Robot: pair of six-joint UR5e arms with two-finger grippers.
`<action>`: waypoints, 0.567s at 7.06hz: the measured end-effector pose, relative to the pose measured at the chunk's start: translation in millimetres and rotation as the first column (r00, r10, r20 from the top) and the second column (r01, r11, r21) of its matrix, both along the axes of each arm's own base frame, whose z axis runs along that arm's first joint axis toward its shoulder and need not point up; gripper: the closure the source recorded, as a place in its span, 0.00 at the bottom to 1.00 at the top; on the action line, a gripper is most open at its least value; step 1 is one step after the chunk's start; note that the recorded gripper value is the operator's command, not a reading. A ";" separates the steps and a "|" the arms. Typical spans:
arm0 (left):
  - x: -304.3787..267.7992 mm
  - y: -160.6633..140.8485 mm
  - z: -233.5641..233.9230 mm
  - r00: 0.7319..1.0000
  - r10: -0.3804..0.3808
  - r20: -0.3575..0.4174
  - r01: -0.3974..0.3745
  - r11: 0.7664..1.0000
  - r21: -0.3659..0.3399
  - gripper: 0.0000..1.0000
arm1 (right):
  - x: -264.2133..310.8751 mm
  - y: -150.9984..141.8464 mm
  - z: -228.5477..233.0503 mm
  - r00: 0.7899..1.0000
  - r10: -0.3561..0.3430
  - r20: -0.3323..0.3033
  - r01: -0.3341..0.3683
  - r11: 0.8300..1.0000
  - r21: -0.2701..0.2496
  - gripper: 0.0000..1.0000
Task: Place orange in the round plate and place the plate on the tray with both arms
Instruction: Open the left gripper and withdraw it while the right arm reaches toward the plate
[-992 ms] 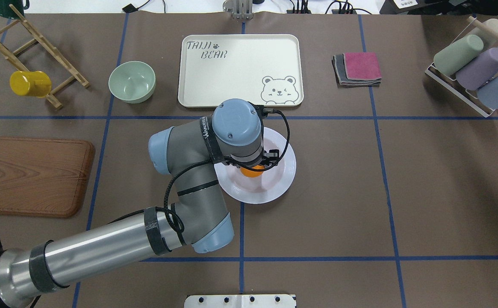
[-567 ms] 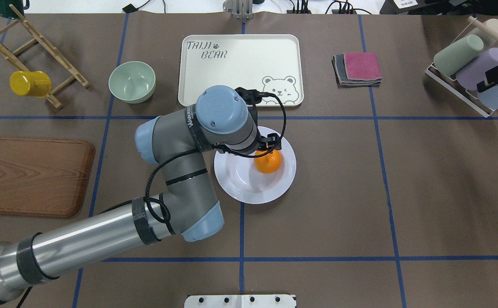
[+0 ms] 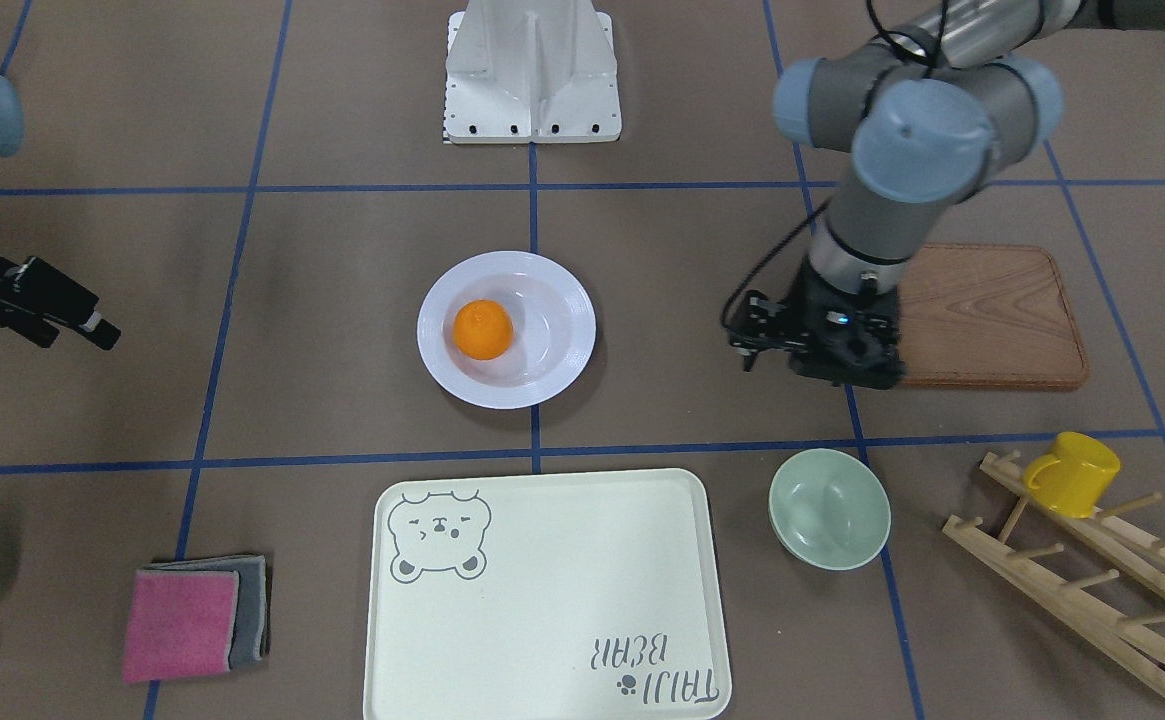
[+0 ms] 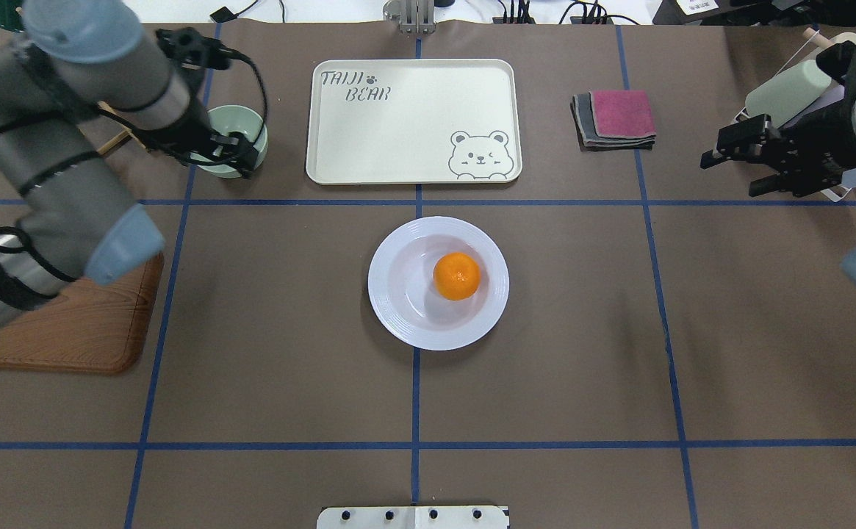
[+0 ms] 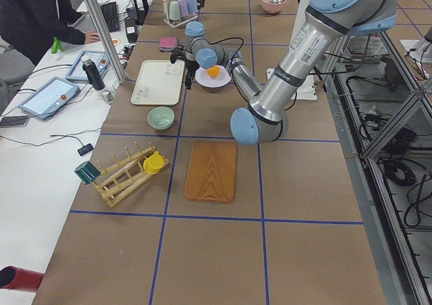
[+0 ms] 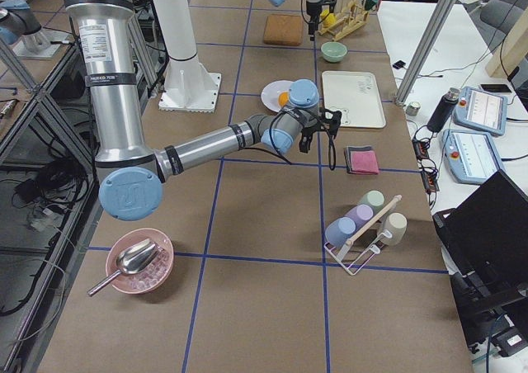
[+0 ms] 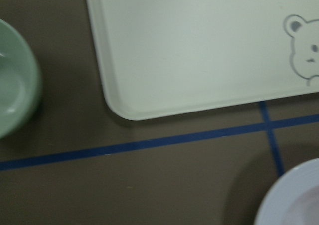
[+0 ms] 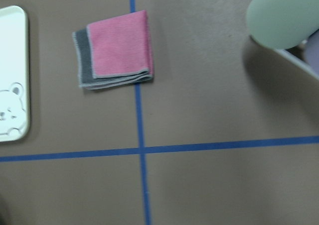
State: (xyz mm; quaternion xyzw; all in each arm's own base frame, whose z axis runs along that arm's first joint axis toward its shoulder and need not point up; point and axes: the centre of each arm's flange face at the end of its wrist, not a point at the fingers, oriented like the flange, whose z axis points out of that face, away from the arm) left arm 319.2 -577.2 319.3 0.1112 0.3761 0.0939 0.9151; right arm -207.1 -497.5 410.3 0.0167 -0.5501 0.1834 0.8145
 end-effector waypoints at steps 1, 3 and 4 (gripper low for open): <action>-67.2 -13.0 58.6 0.998 0.044 0.047 -0.045 0.999 0.020 0.00 | -27.7 15.7 -12.4 0.996 0.066 0.068 -0.063 0.997 -0.038 0.00; -196.7 -23.6 170.0 0.987 0.153 0.050 -0.155 0.988 0.028 0.00 | -82.1 59.1 -42.5 0.969 0.168 0.180 -0.150 0.982 -0.113 0.00; -263.4 -15.6 225.7 0.986 0.164 0.011 -0.164 0.986 0.010 0.00 | -114.9 92.9 -54.7 0.952 0.225 0.208 -0.200 0.970 -0.135 0.00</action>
